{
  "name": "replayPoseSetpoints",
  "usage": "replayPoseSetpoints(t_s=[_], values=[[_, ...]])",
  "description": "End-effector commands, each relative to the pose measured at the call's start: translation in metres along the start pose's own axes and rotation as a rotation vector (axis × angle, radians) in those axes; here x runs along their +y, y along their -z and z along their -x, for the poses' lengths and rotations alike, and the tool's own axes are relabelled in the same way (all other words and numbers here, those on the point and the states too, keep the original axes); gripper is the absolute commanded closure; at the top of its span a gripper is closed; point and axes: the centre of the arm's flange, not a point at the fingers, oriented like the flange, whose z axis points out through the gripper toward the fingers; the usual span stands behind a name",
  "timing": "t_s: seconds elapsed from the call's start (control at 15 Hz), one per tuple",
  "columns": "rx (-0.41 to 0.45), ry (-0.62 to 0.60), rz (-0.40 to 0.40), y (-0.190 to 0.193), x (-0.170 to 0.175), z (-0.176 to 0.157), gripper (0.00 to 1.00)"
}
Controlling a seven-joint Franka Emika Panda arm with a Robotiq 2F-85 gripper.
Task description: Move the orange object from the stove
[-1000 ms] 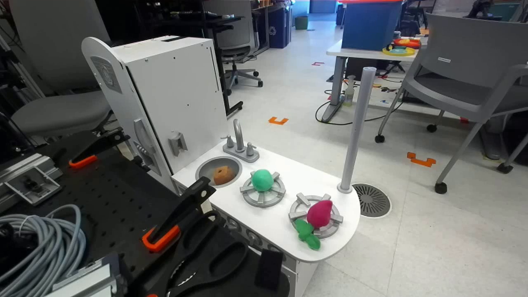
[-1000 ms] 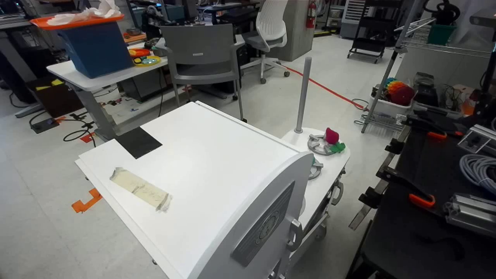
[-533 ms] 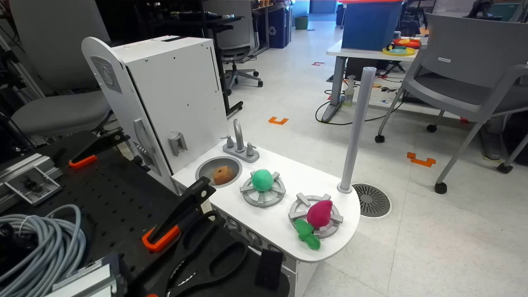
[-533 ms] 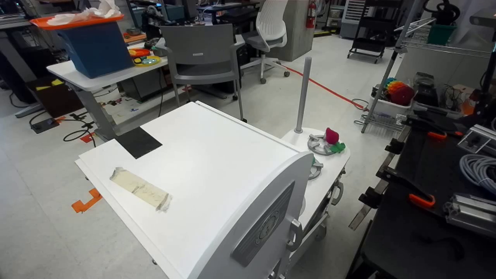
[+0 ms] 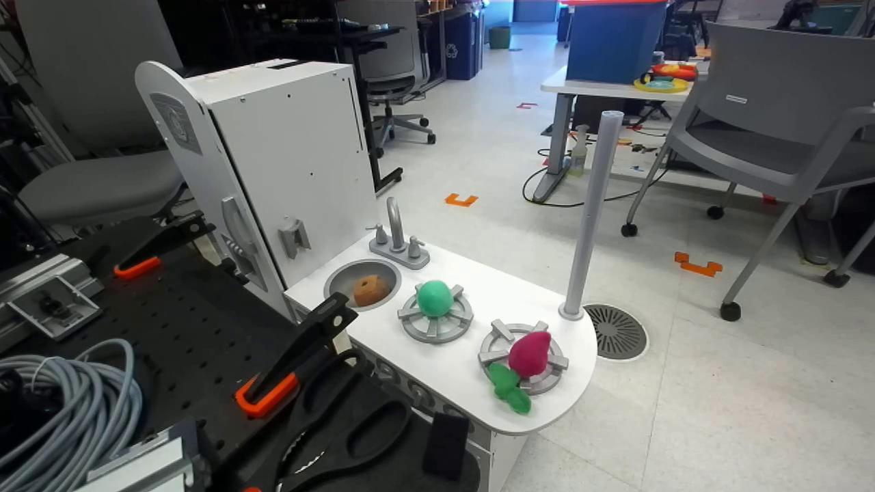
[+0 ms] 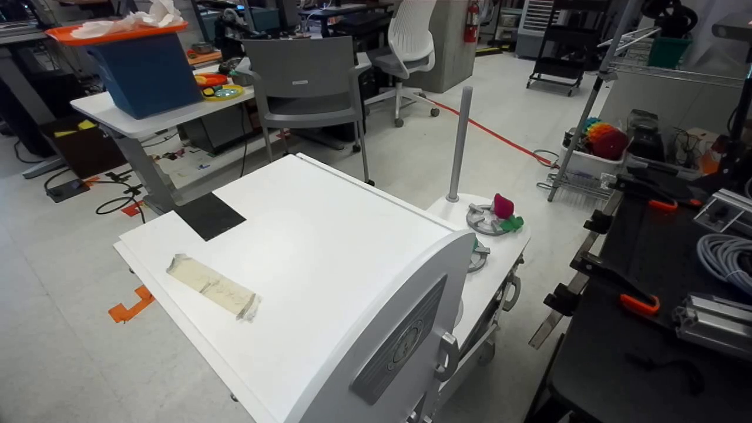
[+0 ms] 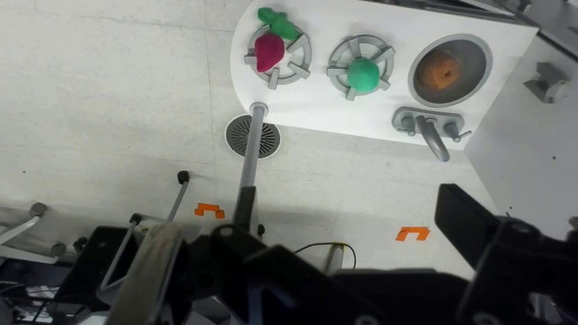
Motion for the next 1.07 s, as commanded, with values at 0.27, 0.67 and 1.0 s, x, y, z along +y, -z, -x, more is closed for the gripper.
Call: replayPoseSetpoints(t_s=[0.27, 0.67, 1.0], values=[[-0.096, -0.050, 0.018, -0.130, 0.069, -0.059, 0.00], [-0.261, -0.147, 0.029, -0.234, 0.100, -0.072, 0.00], [-0.384, -0.154, 0.050, -0.349, 0.116, -0.053, 0.00]])
